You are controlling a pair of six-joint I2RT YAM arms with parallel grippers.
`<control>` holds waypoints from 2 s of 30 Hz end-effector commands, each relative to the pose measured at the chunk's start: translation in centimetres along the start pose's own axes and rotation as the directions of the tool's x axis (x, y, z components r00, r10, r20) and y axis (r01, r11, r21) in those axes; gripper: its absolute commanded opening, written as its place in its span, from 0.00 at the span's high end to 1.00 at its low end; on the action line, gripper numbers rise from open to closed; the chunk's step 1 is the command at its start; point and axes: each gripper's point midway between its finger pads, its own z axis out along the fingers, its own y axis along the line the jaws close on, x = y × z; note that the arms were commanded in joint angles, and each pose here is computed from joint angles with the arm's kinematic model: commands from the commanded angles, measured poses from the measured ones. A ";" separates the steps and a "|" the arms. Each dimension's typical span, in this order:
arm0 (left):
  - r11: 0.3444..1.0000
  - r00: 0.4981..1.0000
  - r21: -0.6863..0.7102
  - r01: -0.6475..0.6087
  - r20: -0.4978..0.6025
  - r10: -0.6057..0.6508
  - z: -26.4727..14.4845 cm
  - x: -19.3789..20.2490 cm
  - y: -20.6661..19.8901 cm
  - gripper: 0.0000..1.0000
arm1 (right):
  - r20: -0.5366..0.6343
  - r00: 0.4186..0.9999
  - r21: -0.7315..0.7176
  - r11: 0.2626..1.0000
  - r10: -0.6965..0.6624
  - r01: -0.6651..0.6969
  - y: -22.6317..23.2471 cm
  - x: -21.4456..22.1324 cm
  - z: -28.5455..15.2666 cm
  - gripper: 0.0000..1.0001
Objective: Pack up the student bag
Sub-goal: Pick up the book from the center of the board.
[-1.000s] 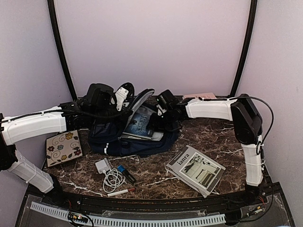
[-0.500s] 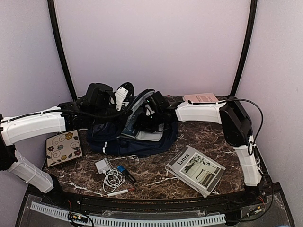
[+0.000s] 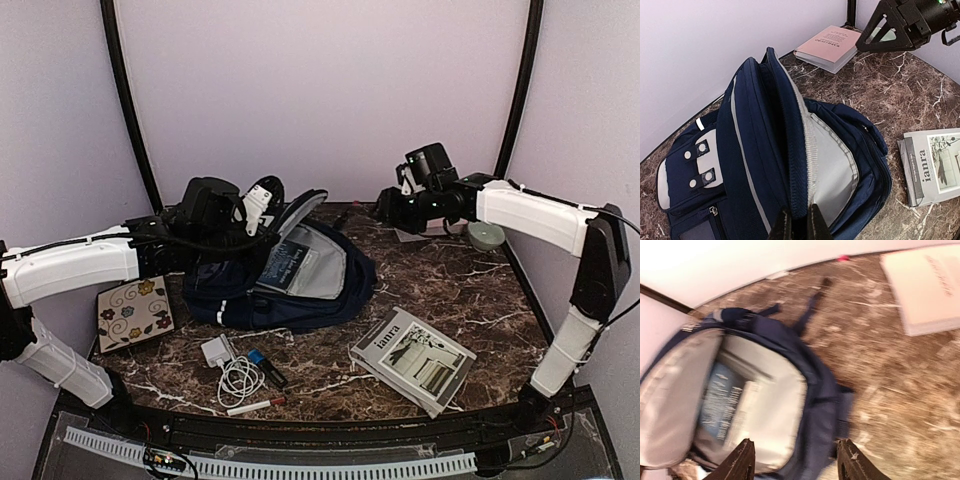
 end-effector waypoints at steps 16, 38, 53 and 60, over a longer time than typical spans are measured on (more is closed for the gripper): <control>1.000 0.995 -0.024 0.010 0.099 -0.008 -1.1 -2.6 0.8 1.00 | -0.445 0.887 0.371 0.927 0.123 0.058 -14.3 19.1 -8.3 0.01; 1.000 0.996 -0.021 0.006 0.086 -0.004 -0.8 -2.3 0.7 1.00 | -0.542 0.828 0.232 0.973 0.144 -0.017 -14.8 25.4 -6.4 0.28; 1.000 0.996 -0.028 0.001 0.088 0.002 -0.9 -2.4 0.8 1.00 | -0.524 0.848 0.177 0.984 0.080 0.017 -13.2 23.8 -7.0 1.00; 1.000 0.996 -0.026 0.001 0.091 0.001 -1.0 -2.5 0.8 1.00 | -0.336 0.930 0.241 0.968 0.152 -0.071 -13.8 19.2 -10.5 1.00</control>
